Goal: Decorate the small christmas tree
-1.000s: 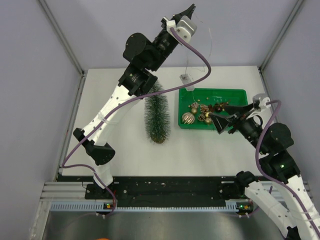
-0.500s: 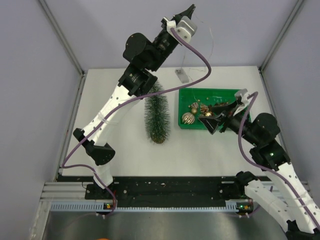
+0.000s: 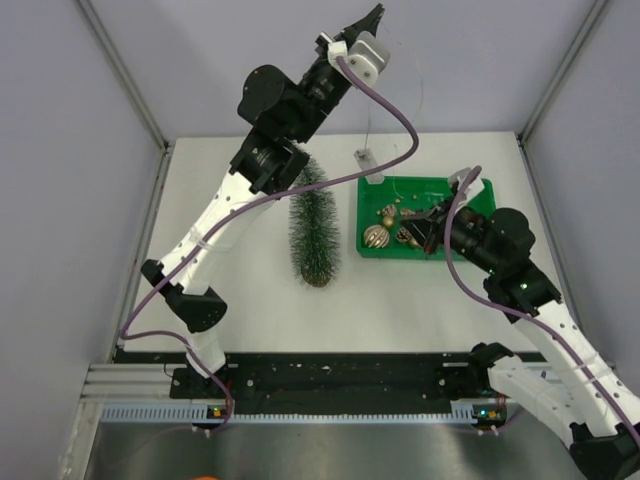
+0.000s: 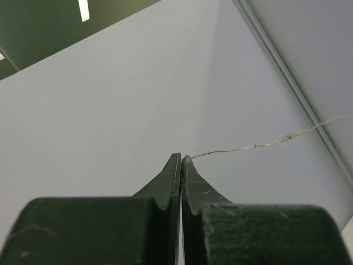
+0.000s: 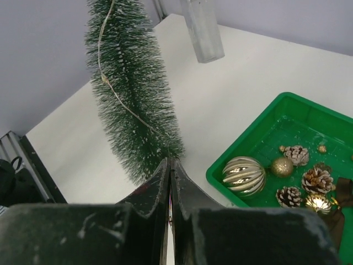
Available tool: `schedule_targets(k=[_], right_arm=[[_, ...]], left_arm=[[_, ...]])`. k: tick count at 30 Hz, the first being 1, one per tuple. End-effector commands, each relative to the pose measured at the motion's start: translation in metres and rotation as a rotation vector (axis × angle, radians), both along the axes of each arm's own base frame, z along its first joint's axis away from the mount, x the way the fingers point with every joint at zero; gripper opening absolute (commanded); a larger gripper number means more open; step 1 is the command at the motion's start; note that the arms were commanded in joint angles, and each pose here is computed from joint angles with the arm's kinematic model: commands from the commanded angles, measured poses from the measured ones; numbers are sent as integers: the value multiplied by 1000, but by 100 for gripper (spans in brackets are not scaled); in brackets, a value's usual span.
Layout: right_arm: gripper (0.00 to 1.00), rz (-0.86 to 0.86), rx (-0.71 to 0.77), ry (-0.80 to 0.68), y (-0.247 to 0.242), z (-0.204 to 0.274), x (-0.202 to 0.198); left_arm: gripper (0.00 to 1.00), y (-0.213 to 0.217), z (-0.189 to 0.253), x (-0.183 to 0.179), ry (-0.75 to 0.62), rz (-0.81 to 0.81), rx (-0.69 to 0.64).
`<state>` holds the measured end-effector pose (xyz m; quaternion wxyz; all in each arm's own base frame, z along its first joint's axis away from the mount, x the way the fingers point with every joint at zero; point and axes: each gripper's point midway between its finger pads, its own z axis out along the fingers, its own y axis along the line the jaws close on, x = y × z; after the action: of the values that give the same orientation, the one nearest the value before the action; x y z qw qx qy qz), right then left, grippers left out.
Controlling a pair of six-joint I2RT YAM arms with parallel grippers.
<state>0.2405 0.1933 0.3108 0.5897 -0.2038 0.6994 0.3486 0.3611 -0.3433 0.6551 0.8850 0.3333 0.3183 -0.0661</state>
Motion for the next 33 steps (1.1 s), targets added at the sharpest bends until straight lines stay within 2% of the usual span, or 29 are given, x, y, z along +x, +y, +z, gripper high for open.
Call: schedule_targets(k=[1, 9, 14, 19, 26, 30, 33], right_arm=[[0, -102, 17, -97, -9, 39, 20], [0, -491, -31, -224, -66, 102, 68], [0, -628, -45, -303, -89, 133, 79], [0, -617, -33, -332, -82, 153, 93], [0, -530, -41, -354, -58, 172, 115], [0, -510, -39, -361, -52, 180, 124], [0, -478, -45, -357, -44, 177, 130]], left_arm=[[0, 45, 44, -19, -92, 64, -86], [0, 88, 36, 20, -46, 163, -90], [0, 117, 30, 35, -28, 228, -70], [0, 143, 11, 45, 21, 278, -30], [0, 188, -43, 64, 202, 328, 26], [0, 220, -92, 69, 347, 384, 62], [0, 234, -130, 58, 423, 395, 93]])
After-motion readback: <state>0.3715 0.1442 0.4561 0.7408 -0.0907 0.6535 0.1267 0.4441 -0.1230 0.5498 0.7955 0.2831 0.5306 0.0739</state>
